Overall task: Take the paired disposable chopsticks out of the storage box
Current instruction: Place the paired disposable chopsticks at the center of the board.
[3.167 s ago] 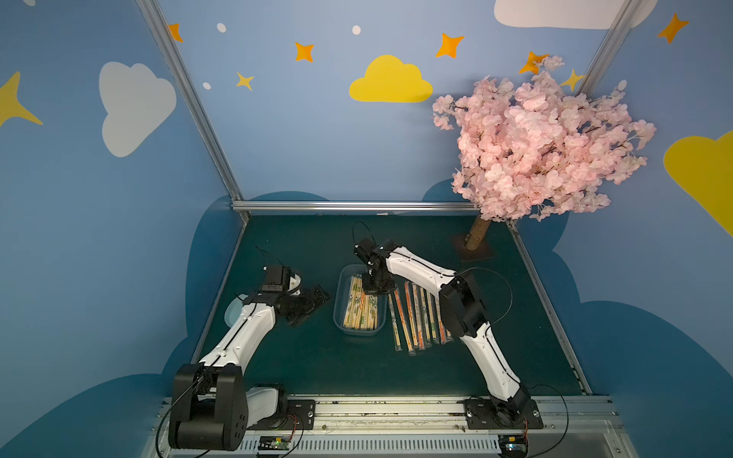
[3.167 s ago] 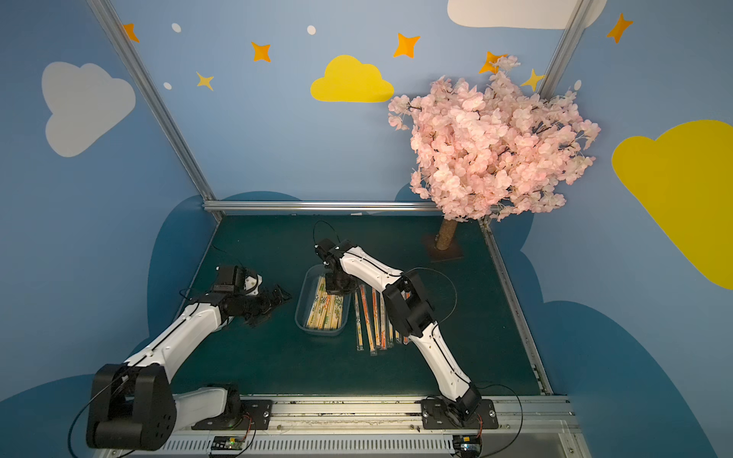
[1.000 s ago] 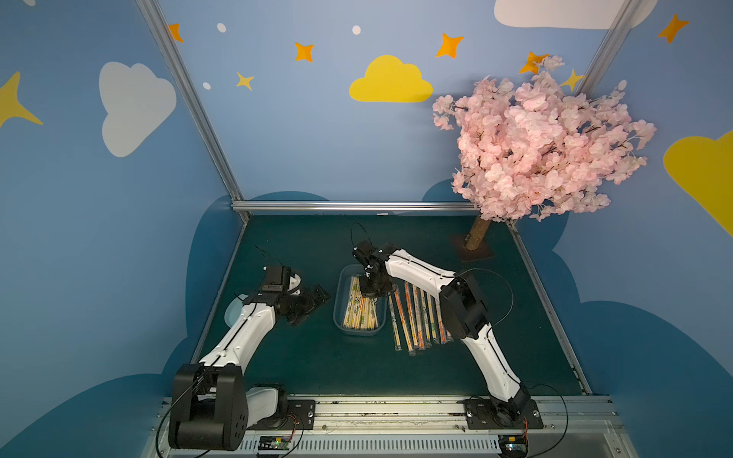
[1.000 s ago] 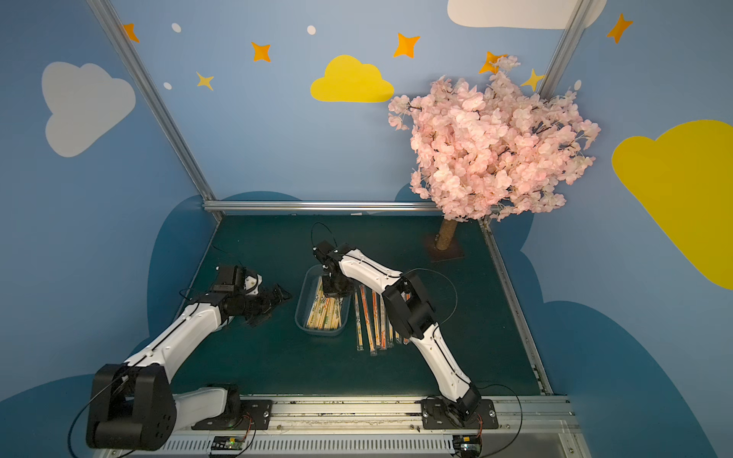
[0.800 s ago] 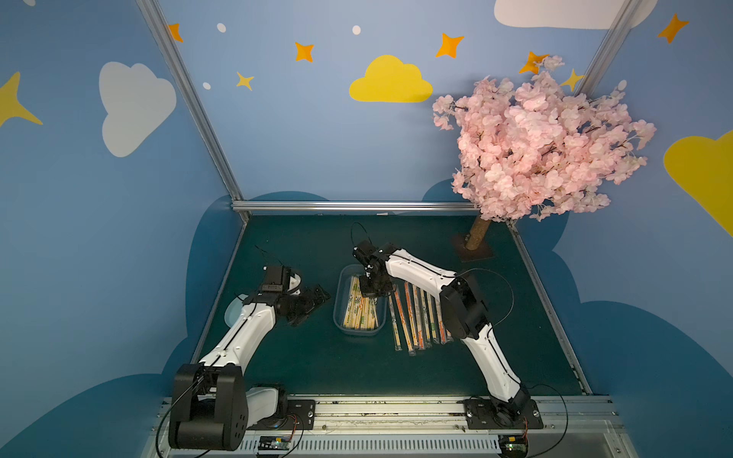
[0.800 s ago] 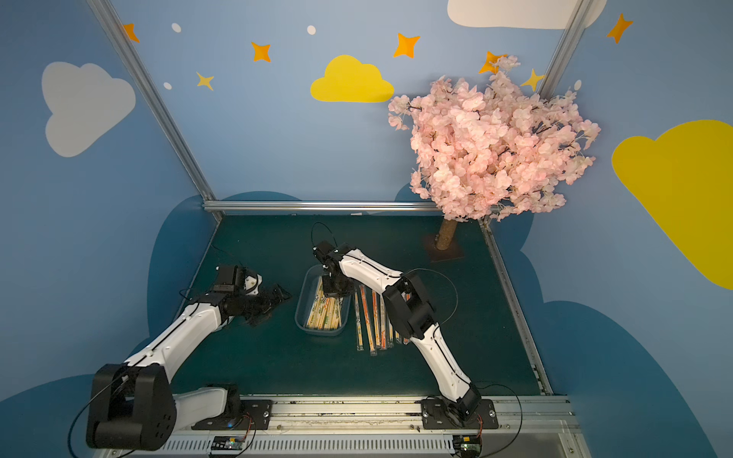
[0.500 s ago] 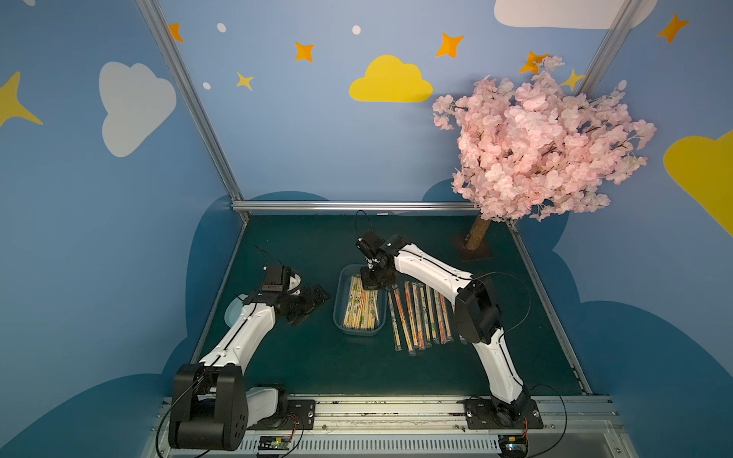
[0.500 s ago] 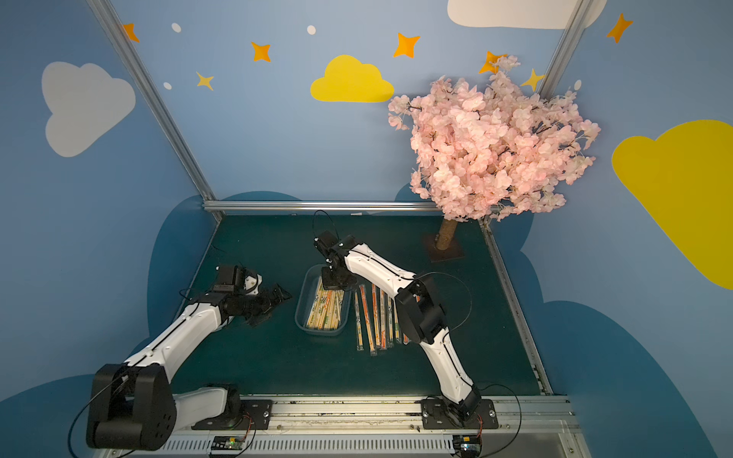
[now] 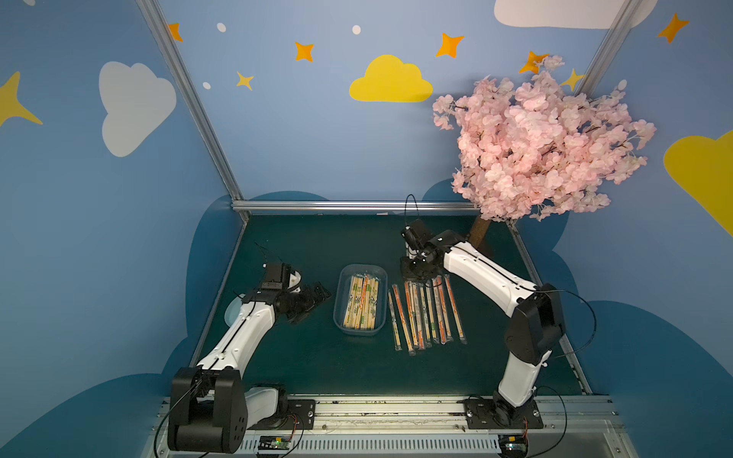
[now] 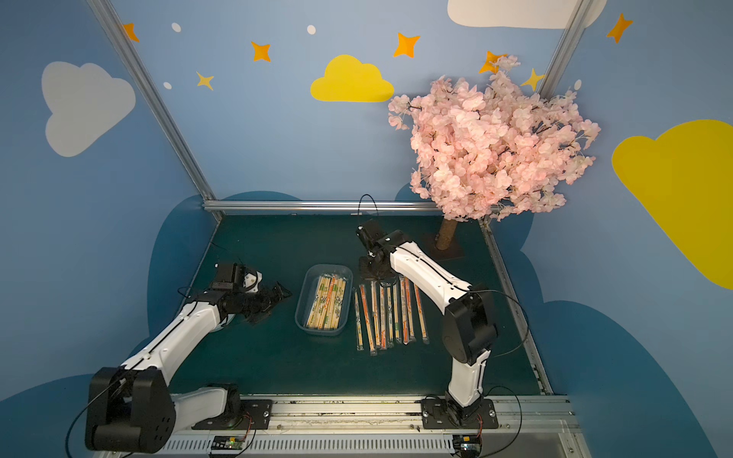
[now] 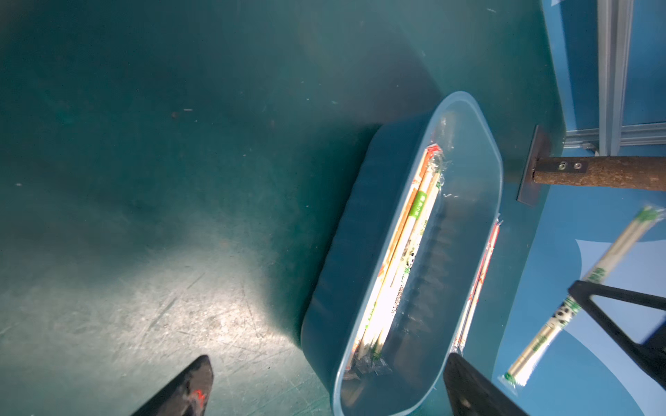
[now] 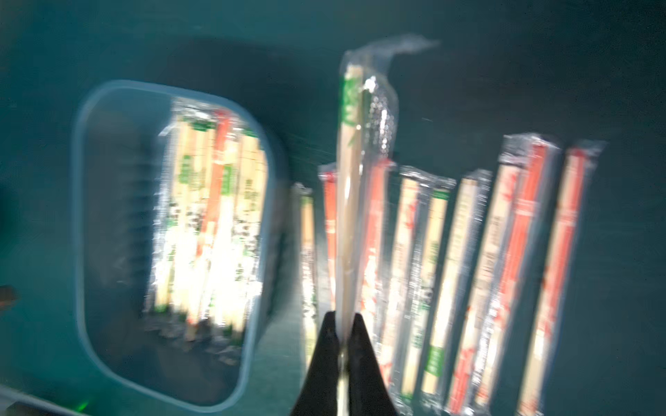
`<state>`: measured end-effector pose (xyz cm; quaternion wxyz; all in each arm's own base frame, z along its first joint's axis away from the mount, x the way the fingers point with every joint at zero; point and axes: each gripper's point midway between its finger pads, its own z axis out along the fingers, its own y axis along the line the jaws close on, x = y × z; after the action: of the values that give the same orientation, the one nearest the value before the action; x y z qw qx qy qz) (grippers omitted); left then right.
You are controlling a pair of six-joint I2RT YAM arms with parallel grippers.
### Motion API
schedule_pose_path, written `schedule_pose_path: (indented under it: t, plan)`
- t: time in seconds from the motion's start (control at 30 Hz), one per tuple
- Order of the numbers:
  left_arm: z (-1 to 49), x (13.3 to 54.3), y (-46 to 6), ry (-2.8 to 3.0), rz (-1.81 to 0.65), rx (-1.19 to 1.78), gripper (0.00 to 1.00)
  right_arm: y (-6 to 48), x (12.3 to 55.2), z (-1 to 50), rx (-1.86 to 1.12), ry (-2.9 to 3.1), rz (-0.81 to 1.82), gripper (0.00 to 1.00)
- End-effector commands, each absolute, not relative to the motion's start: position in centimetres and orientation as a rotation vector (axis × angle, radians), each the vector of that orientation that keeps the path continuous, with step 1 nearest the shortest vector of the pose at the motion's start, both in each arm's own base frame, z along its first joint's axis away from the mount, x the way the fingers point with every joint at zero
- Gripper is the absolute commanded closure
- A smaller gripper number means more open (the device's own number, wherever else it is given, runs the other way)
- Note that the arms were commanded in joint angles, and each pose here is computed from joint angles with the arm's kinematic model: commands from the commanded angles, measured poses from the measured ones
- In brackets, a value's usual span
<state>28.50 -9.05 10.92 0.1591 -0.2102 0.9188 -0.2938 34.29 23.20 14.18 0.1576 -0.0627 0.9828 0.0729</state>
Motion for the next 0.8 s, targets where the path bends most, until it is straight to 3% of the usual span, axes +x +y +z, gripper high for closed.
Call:
schedule_pose_path:
  t: [0.0, 0.37, 0.7, 0.77]
  plan:
    - [12.3, 28.4, -9.4, 2.622, -0.837, -0.549, 0.00, 17.7, 35.0, 13.1, -0.169, 2.781, 0.054, 1.00]
    - [13.5, 28.4, -10.3, 2.626, -0.820, -0.504, 0.00, 8.1, 34.5, 6.8, -0.043, 2.919, -0.226, 1.00]
    - [13.3, 28.3, -10.8, 2.635, -0.823, -0.504, 0.00, 5.5, 33.8, 3.7, -0.051, 2.997, -0.427, 1.00]
    - [13.3, 28.3, -10.9, 2.635, -0.818, -0.500, 0.00, 5.7, 33.9, 3.3, -0.054, 3.009, -0.422, 0.93]
